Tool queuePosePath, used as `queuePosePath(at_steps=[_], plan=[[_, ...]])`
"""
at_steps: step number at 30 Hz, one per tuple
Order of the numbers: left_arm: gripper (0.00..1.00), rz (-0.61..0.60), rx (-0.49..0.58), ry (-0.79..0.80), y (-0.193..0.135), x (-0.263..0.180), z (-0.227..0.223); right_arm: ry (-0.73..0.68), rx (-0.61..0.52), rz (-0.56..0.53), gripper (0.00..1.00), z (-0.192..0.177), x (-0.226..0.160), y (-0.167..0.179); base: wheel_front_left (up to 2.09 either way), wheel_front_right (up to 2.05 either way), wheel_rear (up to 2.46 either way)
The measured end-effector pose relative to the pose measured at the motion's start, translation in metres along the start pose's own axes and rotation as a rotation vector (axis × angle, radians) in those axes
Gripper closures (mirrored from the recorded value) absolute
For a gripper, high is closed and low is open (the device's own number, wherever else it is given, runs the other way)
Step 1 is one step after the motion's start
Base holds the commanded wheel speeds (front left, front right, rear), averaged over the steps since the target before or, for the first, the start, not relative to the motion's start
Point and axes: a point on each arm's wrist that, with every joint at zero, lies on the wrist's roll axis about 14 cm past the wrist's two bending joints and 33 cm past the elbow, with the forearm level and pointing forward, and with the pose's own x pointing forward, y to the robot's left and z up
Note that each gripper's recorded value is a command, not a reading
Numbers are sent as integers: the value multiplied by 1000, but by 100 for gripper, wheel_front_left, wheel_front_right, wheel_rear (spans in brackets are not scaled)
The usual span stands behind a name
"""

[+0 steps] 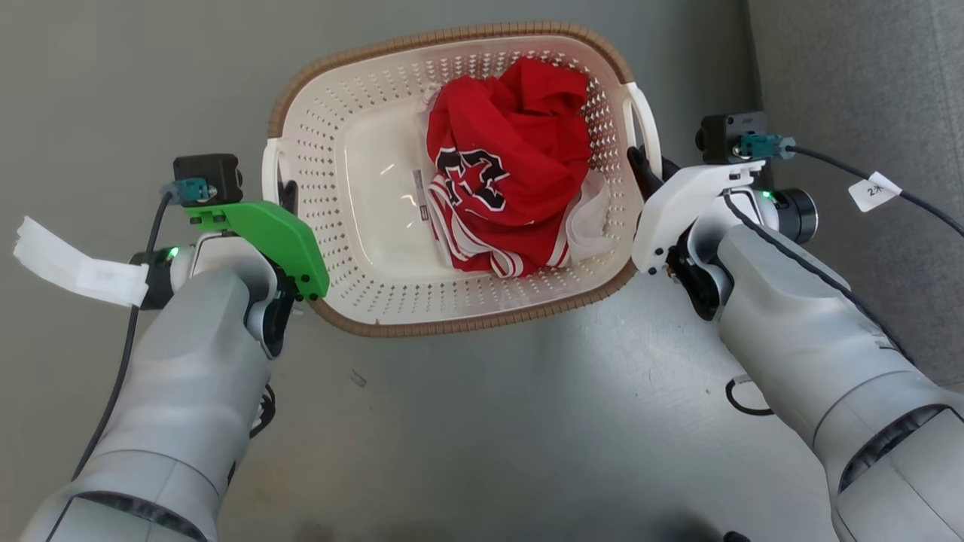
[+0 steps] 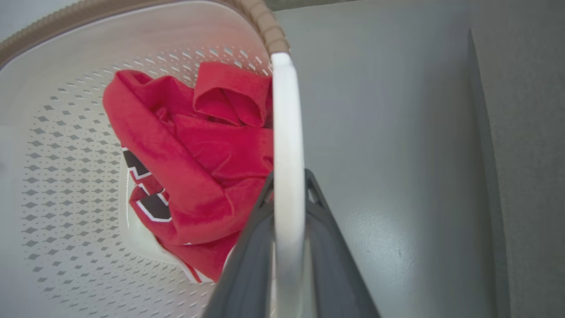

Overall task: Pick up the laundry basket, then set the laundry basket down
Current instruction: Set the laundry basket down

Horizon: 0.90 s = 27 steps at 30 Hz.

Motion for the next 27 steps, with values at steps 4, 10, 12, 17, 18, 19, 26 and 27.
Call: queuePosePath(at_steps=[4, 10, 12, 17, 18, 19, 26, 27], plan=[[100, 0, 9, 16, 4, 11, -8, 24, 10, -9, 100, -11, 10, -4, 0, 0, 0], [100, 13, 1, 67, 12, 23, -30, 69, 22, -7, 100, -31, 22, -6, 0, 0, 0], [100, 17, -2, 80, 15, 27, -36, 78, 24, -6, 100, -35, 26, -7, 0, 0, 0], [100, 17, -3, 98, 18, 38, -43, 101, 31, -9, 100, -46, 35, -10, 0, 0, 0], [100, 17, -3, 102, 19, 40, -45, 102, 33, -9, 100, -47, 37, -11, 0, 0, 0], [100, 18, -1, 107, 20, 41, -47, 106, 34, -9, 100, -49, 39, -12, 0, 0, 0], [100, 28, -9, 143, 29, 52, -66, 140, 46, 0, 100, -65, 50, -13, 0, 0, 0], [100, 29, -11, 148, 29, 53, -68, 147, 47, -1, 100, -68, 51, -13, 0, 0, 0]])
